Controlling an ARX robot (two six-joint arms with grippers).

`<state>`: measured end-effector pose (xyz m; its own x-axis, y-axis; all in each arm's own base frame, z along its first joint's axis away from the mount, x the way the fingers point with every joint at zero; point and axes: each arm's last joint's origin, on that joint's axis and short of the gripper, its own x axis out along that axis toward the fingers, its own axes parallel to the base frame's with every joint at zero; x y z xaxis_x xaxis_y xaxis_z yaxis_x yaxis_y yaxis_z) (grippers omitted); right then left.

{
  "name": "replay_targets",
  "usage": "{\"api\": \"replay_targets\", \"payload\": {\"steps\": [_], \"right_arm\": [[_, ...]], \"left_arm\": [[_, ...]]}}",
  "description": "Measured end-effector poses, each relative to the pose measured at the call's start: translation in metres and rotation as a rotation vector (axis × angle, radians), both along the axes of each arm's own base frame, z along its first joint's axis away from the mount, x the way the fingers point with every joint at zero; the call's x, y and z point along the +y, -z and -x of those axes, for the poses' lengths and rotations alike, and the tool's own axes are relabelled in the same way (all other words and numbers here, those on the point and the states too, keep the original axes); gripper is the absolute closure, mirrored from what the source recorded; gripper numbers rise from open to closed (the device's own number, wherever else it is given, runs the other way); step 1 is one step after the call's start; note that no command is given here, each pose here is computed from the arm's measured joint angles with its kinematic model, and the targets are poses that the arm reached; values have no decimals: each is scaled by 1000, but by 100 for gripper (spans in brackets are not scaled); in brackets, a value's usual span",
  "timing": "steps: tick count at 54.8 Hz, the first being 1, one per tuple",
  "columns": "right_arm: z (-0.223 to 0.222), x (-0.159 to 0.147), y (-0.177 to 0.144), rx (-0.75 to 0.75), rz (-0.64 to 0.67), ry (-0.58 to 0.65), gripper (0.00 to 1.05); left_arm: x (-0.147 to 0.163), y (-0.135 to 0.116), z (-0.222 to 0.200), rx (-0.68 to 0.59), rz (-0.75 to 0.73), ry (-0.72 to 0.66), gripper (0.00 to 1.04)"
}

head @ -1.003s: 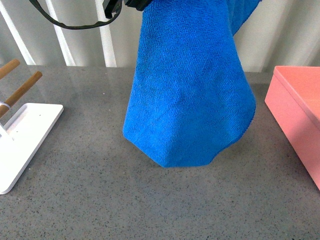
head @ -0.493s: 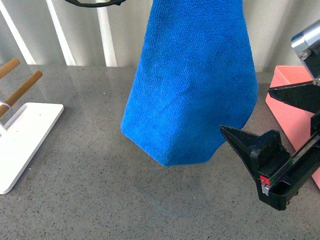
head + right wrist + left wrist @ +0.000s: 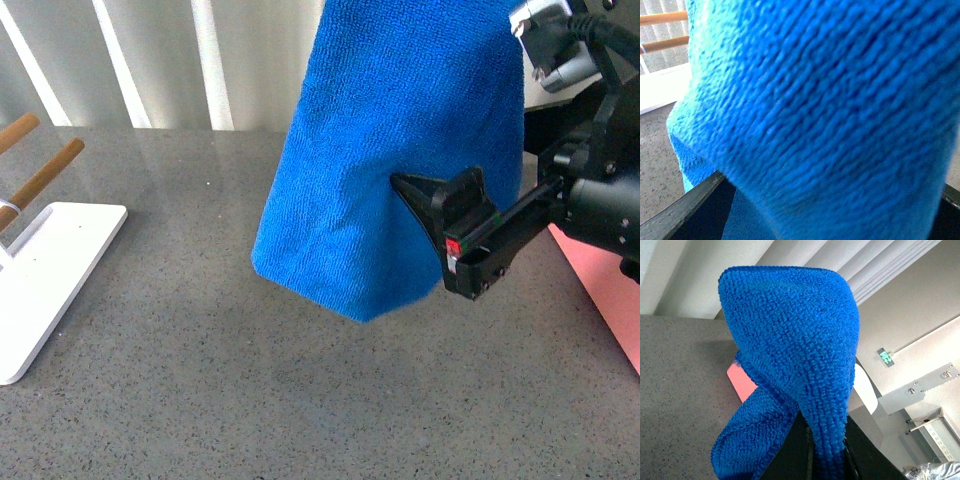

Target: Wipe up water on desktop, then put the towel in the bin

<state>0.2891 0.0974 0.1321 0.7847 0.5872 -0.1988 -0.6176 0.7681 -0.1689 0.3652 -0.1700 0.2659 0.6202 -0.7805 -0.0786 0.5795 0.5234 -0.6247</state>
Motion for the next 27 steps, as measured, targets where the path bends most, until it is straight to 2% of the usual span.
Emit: {"api": "replay_targets", "payload": {"steps": [5,16,18,27], "right_arm": [[-6,1,-1,-9,-7,9,20],[-10,1,1,-11,-6,16,63],[-10,1,1,-11,-6,16,67],[-10,-1,-2,-22,-11,22,99]], "left_arm": [[0,0,0,2,-1,1,100],[-1,1,1,14,-7,3,100],[-1,2,1,16,-8,4,100],[-1,2,1,21,-14,4,100]]}}
